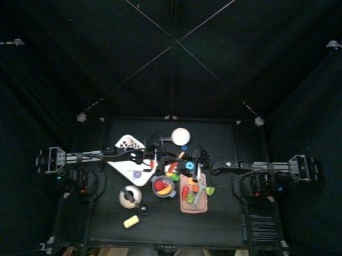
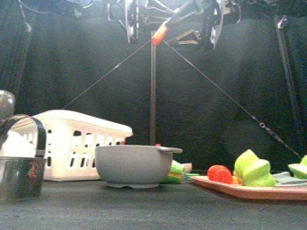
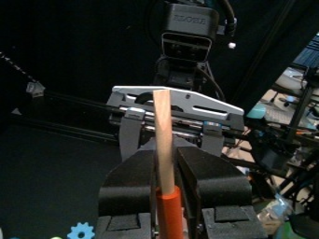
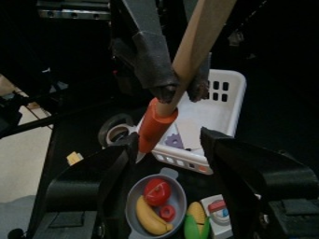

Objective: Hand over screw driver

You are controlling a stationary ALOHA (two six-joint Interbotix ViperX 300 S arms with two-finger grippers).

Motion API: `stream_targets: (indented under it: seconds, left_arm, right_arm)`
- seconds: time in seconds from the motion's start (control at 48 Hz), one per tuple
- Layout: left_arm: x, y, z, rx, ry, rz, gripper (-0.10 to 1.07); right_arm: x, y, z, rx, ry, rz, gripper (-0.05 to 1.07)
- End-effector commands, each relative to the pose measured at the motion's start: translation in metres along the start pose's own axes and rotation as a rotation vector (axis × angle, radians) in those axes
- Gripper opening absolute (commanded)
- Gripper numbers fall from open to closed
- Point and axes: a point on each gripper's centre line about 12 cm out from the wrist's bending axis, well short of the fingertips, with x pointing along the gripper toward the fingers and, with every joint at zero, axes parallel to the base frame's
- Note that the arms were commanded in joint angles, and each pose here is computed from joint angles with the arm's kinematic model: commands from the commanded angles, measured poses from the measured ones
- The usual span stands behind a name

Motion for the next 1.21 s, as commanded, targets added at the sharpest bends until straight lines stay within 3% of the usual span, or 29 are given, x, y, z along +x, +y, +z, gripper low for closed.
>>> stream_targets:
  seconds: [0.0, 0.188, 0.479, 0.875, 1.188]
  left_arm:
    - [0.001, -0.003, 0.015, 0.009, -0.038, -0.013, 0.45]
    - [0.008, -0.001, 0.014, -0.001, -0.036, -0.013, 0.45]
    - [0.013, 0.003, 0.012, -0.003, -0.032, -0.014, 0.45]
    - [0.014, 0.005, 0.009, -0.013, -0.026, -0.017, 0.45]
    - [0.009, 0.009, 0.002, -0.036, -0.014, -0.003, 0.45]
  right_arm:
    - [-0.003, 0.003, 0.012, -0.006, -0.034, 0.024, 0.85]
    - [-0.003, 0.007, 0.015, -0.021, -0.043, 0.057, 0.76]
    - [-0.003, 0.002, 0.011, -0.018, -0.035, 0.046, 0.59]
    - [-0.009, 0.003, 0.016, -0.017, -0.054, 0.051, 0.59]
    - [-0.041, 0.004, 0.014, 0.001, -0.089, 0.056, 0.57]
